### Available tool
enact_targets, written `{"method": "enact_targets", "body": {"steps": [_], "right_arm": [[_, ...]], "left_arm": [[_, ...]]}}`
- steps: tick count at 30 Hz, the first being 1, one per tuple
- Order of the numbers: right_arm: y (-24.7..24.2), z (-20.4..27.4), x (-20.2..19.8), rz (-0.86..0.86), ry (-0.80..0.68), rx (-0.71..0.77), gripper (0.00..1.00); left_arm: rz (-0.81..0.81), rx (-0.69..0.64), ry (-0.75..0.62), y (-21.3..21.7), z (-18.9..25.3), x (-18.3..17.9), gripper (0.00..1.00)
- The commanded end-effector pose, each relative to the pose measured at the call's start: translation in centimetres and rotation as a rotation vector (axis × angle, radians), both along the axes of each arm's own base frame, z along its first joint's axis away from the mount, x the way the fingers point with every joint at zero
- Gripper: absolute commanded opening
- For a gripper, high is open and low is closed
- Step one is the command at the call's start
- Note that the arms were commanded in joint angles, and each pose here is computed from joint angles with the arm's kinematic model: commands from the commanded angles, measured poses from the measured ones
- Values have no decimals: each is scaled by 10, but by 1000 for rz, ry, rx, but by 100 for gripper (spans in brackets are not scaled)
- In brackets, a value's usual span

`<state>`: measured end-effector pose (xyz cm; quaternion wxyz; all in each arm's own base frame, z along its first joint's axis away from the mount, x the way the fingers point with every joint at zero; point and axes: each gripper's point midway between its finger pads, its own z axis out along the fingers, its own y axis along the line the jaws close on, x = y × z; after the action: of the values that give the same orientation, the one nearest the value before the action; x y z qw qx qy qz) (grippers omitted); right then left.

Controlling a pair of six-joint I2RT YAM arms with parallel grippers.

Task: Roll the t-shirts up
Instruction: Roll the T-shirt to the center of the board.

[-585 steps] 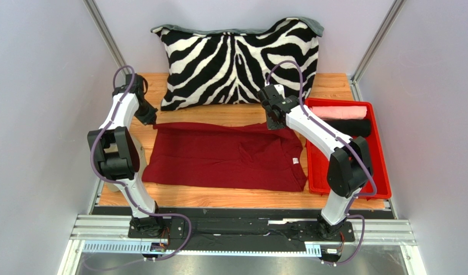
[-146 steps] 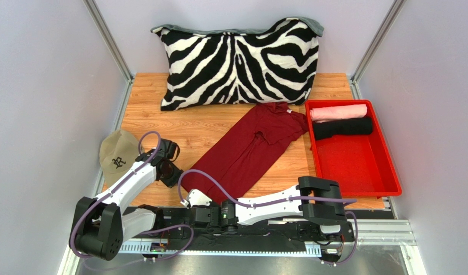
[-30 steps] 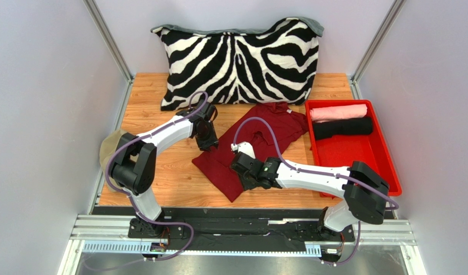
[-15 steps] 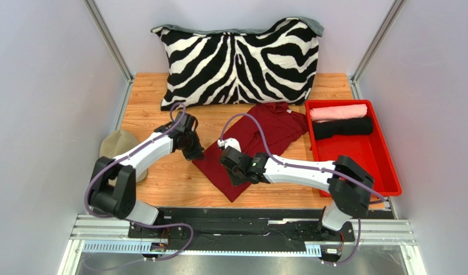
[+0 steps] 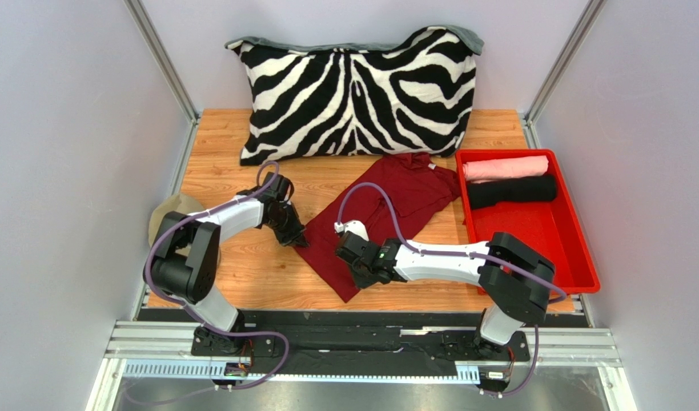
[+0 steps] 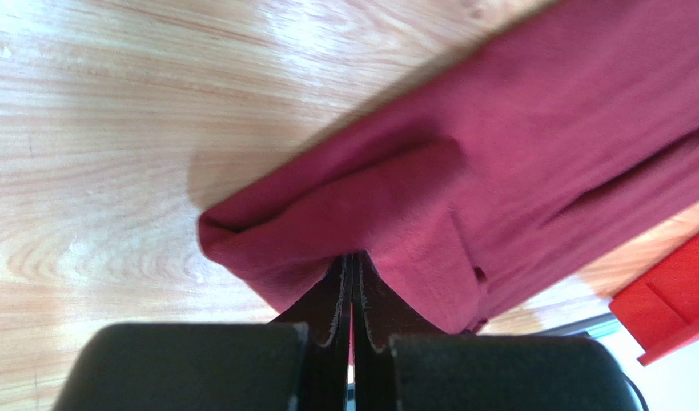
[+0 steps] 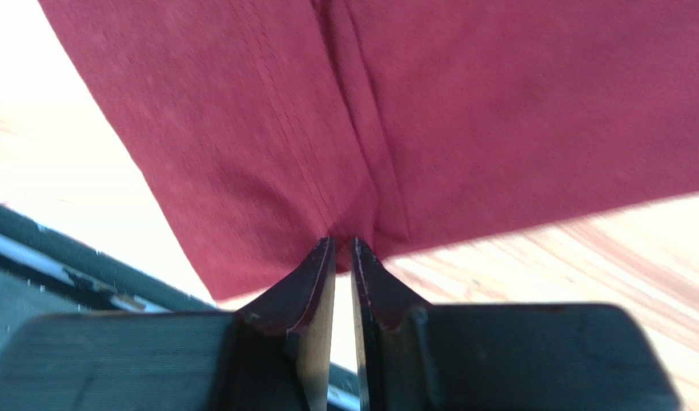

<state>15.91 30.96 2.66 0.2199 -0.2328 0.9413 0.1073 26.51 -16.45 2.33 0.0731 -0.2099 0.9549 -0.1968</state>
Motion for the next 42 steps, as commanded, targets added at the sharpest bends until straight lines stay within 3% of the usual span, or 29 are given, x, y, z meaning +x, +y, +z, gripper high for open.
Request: {"method": "enact_targets", "body": {"steps": [1,6,16,20,28,35,38,42], "right_arm": [[5,49,11,3,-74,40,20],[52,86,29,51,-117,138,21],[101,29,37,91,-29,106,19],[89,-4,30,74,19,37,17],[50,20,16,25,-28,61,24],[31,-2,-11,43,24,9,22],[28,0,-16,44,24,29,27],[15,-25,-21,28,52,-30,23]], "left_arm": [[-31,-61,-136,-8,50,12,0],[12,-12,-122,3,42,6,0],[35,46,-46,13,9,34,0],[44,75,-8,19,-8,36,0],[56,77,23,20,-16,34,0],[62,87,34,20,-17,38,0],[62,90,34,20,-16,39,0],[62,85,32,19,-15,41,0]]}}
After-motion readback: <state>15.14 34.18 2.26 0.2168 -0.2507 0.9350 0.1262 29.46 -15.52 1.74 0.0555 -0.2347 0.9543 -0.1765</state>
